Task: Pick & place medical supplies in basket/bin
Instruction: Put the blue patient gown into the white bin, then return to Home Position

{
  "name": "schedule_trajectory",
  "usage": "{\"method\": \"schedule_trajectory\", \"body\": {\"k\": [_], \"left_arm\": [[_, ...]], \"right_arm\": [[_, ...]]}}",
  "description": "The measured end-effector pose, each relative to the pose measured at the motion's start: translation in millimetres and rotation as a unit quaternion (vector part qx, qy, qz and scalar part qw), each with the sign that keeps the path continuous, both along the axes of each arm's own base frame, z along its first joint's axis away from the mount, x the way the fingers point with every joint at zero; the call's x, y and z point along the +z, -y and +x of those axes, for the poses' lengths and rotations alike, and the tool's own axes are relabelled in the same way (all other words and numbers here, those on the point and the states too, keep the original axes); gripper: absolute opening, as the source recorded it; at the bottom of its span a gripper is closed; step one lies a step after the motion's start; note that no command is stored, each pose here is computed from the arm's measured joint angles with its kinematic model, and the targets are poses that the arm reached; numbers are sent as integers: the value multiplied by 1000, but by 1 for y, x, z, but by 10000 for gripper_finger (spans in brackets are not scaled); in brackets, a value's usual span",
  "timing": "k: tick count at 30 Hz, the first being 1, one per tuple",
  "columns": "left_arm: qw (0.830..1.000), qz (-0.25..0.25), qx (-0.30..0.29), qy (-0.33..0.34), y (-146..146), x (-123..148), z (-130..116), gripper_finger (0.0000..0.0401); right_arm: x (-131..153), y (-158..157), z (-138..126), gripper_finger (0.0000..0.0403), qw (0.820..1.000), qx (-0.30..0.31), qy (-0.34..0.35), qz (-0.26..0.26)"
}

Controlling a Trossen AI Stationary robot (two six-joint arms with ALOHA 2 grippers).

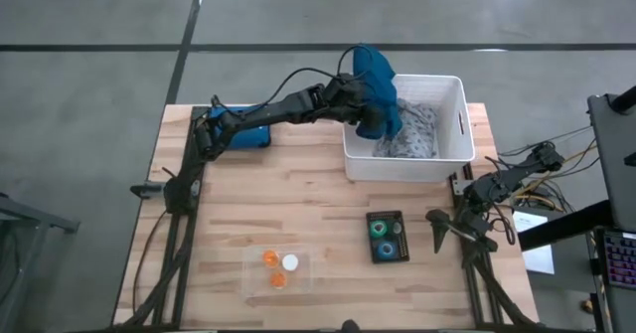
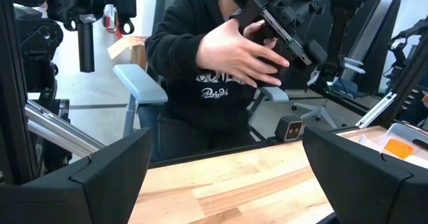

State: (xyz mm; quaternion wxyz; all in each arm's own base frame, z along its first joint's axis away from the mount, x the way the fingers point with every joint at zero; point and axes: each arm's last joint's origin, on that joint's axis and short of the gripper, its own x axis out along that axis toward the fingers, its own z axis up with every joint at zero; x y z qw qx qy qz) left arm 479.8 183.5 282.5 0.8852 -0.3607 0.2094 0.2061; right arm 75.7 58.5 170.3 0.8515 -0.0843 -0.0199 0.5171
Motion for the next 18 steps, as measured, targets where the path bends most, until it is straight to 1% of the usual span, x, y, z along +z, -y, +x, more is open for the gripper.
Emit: {"method": "schedule_trajectory", "body": {"k": [3,6,18], "left_arm": [[1000,0,0,1,0,0,0,286],[1000,0,1,3,0,1,0,294],[1000,7,-1,6,0,6,1,297]], "right_arm": [[0,0,0,384,1000,0,0,0],[0,0,0,384,1000,0,0,0],[0,0,0,384,1000,0,0,0]]}}
